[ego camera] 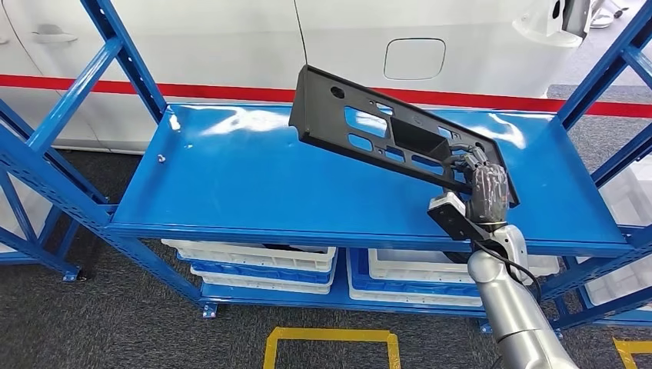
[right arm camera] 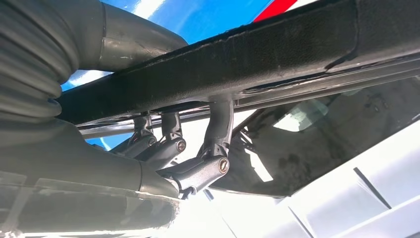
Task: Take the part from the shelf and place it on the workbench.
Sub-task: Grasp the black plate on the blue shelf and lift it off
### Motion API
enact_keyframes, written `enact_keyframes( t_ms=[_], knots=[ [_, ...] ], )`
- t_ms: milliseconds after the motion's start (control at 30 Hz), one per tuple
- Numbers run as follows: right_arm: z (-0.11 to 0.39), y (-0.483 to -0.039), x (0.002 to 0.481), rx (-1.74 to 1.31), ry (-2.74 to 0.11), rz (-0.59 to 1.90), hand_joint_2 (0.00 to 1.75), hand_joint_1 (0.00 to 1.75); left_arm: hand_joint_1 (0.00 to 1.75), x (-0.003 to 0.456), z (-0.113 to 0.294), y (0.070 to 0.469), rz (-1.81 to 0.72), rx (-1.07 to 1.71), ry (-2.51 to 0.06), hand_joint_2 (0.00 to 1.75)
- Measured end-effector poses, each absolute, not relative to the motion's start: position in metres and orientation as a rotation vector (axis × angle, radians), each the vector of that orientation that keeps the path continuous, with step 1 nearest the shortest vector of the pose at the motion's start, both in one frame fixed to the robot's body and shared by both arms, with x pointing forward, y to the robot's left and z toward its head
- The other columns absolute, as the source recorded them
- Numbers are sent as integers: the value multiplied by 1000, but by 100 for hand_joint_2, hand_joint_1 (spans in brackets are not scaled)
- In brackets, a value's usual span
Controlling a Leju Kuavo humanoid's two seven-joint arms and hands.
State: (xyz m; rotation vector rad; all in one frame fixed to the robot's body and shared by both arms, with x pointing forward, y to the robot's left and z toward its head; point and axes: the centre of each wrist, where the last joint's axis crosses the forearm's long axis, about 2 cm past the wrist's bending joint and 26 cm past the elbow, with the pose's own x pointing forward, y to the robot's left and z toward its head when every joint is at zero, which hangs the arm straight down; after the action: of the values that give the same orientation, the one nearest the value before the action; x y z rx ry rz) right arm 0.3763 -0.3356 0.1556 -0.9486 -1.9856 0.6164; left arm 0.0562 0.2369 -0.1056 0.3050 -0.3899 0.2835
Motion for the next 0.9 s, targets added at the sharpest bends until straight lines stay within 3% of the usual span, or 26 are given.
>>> enact_keyframes(
  t_ms=[900],
  knots=[
    [160, -334, 383, -942, -2009, 618, 175, 175, 0, 56, -105, 235, 320, 332, -393, 0]
  ],
)
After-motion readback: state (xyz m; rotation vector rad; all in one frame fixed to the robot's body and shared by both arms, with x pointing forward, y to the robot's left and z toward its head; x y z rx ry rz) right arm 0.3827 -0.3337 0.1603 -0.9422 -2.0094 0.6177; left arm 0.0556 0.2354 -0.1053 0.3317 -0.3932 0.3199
